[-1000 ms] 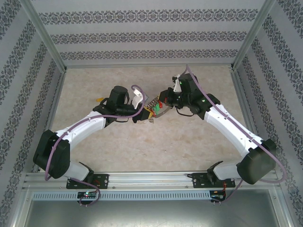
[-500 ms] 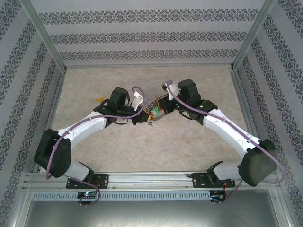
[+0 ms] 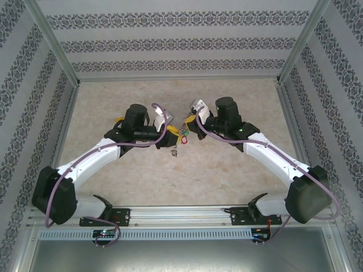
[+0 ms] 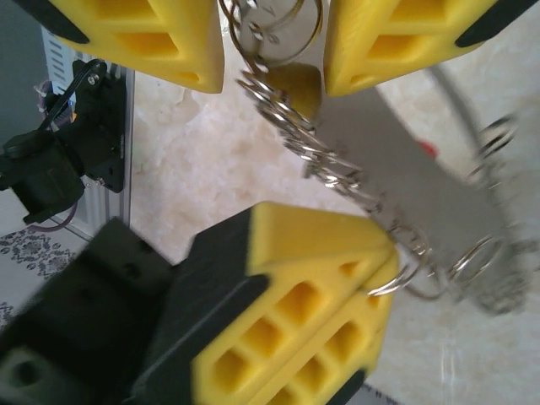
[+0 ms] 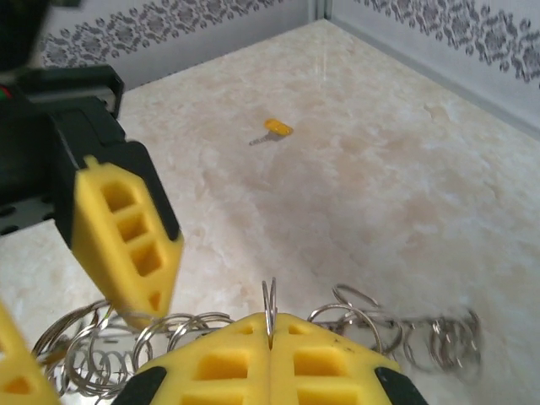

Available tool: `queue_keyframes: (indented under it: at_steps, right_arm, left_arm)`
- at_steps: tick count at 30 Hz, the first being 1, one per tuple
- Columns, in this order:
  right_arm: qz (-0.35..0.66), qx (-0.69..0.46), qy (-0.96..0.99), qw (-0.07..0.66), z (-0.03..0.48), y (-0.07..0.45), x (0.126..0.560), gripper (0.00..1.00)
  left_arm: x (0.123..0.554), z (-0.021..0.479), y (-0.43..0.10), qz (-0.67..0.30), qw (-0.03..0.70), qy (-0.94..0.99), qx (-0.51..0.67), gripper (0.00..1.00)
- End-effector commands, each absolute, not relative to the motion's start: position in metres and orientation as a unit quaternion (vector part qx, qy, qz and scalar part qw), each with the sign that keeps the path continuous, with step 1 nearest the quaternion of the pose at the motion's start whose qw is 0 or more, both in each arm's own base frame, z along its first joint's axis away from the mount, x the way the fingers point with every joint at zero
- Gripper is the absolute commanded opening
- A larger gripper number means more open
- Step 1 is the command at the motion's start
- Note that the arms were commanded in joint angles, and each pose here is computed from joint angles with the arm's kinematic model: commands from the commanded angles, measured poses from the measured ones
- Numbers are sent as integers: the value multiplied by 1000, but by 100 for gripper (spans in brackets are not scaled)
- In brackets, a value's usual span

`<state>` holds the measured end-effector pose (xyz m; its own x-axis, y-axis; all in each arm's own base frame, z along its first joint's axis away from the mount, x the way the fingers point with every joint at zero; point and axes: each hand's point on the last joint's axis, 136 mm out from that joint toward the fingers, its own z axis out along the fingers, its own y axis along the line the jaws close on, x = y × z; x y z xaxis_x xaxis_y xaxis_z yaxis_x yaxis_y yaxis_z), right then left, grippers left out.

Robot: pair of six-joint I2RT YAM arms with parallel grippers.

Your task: Put the keys on the keyring

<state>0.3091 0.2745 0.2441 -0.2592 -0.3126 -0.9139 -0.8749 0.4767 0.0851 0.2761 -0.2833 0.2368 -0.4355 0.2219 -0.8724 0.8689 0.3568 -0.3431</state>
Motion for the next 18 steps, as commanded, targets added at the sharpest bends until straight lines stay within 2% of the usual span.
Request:
queue_keyframes:
  at_steps: [1,6,9,18]
  right_arm:
    - [323,-435,667,512,277,275,305,0]
    - [343,-439,639,531,287,270,302,0]
    - [357,-478,587,547,296,273,287,0]
    - [385,-552,483,561,313,277,247,0]
  left_arm:
    - [267,259,-276,-419,417,702,397,39]
    - [260,274,-263,-405,442,691,405,44]
    - [260,281,-257,-394,459,682,412,45]
    - [265,290,-260,-367,495,642,456,42]
